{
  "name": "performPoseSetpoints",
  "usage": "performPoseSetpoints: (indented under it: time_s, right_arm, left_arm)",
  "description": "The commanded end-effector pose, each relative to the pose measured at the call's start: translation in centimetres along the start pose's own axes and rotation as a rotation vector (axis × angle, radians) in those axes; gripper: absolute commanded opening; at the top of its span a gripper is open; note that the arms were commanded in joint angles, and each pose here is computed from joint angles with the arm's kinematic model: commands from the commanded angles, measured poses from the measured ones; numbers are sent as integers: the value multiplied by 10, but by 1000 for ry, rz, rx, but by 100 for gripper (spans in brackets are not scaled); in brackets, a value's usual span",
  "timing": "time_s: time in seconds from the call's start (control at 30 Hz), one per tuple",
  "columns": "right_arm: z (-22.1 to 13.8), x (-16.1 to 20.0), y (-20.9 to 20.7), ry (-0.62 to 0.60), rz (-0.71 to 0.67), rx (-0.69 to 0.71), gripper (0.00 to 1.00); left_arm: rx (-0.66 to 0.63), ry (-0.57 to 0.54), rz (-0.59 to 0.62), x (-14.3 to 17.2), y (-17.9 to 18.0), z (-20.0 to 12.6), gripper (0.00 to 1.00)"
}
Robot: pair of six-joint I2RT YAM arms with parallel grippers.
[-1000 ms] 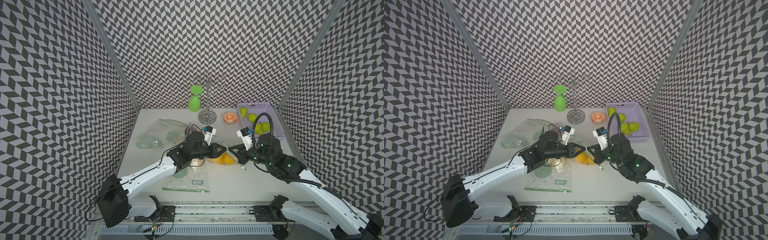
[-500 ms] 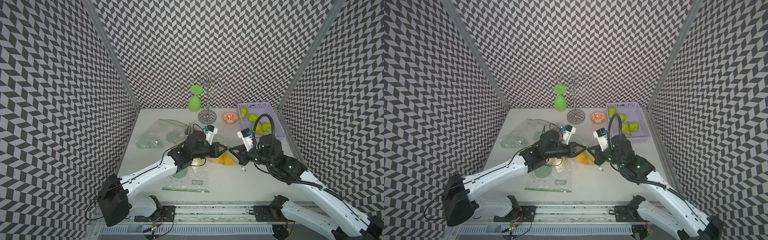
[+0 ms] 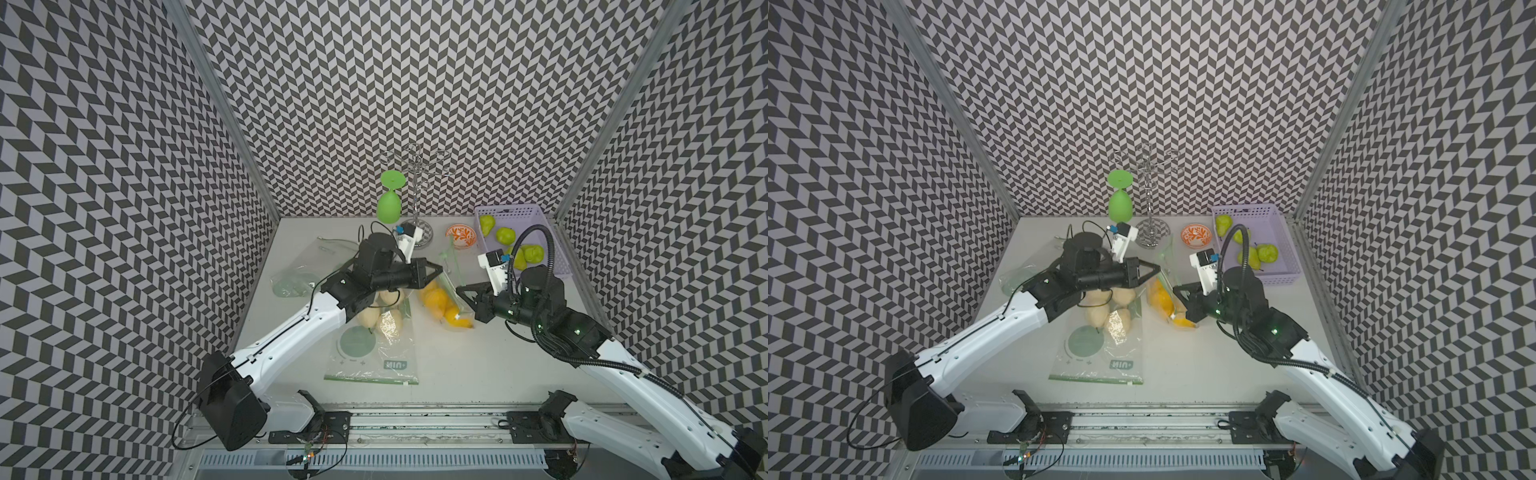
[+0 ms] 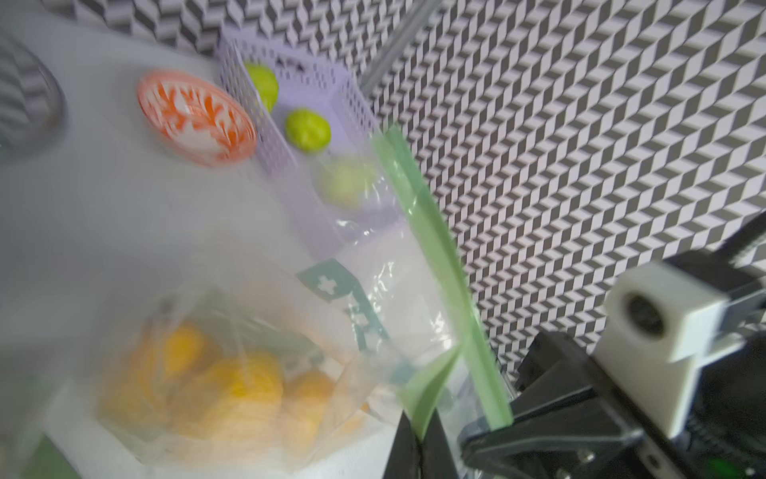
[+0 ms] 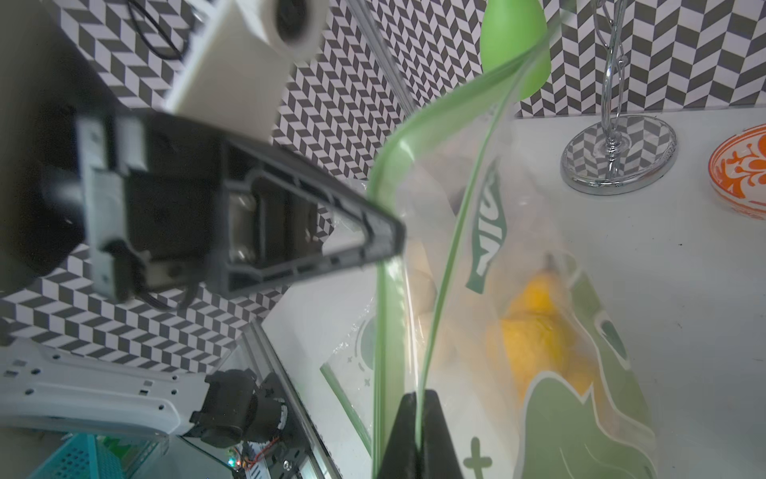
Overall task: Open the zip-top bag and take out the pear
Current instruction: Open the zipper of the food storage bag at the center of the board.
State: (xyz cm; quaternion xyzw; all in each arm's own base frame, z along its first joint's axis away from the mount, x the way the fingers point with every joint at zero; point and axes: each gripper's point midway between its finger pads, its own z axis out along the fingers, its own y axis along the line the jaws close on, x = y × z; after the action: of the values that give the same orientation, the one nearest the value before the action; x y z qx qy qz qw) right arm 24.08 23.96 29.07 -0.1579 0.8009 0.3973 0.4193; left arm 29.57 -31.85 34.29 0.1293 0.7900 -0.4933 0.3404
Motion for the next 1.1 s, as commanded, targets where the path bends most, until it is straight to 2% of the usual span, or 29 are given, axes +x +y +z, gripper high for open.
performPoseSetpoints:
  time_s: [0.0,0.17,0.27,0.4,0.57,0.63,0.73,0.83,0.9,0.97,1.03,1.07]
  right_arm:
    - [2,-37,17,-113,118,-70,0]
    - [-4,-57,24,-206,287,-123,0]
    - [-13,-54,11,-245,402,-76,0]
    - [-32,-29,-15,-299,533,-1,0]
    - [-52,41,-60,-311,725,93,0]
    - [-56,72,-74,-294,790,118,1]
    - [-77,109,-99,-301,865,220,1]
    - [-109,118,-114,-392,911,299,3]
    - [-124,121,-121,-423,922,351,9]
    - [-126,119,-121,-405,886,388,25]
    - [-126,105,-113,-405,829,369,39]
    - [-130,99,-111,-412,807,381,43]
  left_arm:
    - [42,-56,126,-52,-21,-27,0]
    - [67,-57,206,-95,-39,-35,0]
    - [109,16,215,-90,-44,-23,0]
    - [89,100,187,-54,-22,-1,0]
    - [111,219,148,22,-3,31,0]
    - [125,248,128,43,0,40,0]
    - [144,279,124,64,-3,47,0]
    - [165,301,127,75,-10,52,0]
    - [179,316,132,80,-17,57,0]
    - [191,331,142,84,-24,62,0]
    - [198,350,149,89,-29,67,0]
    - [199,357,150,91,-30,69,0]
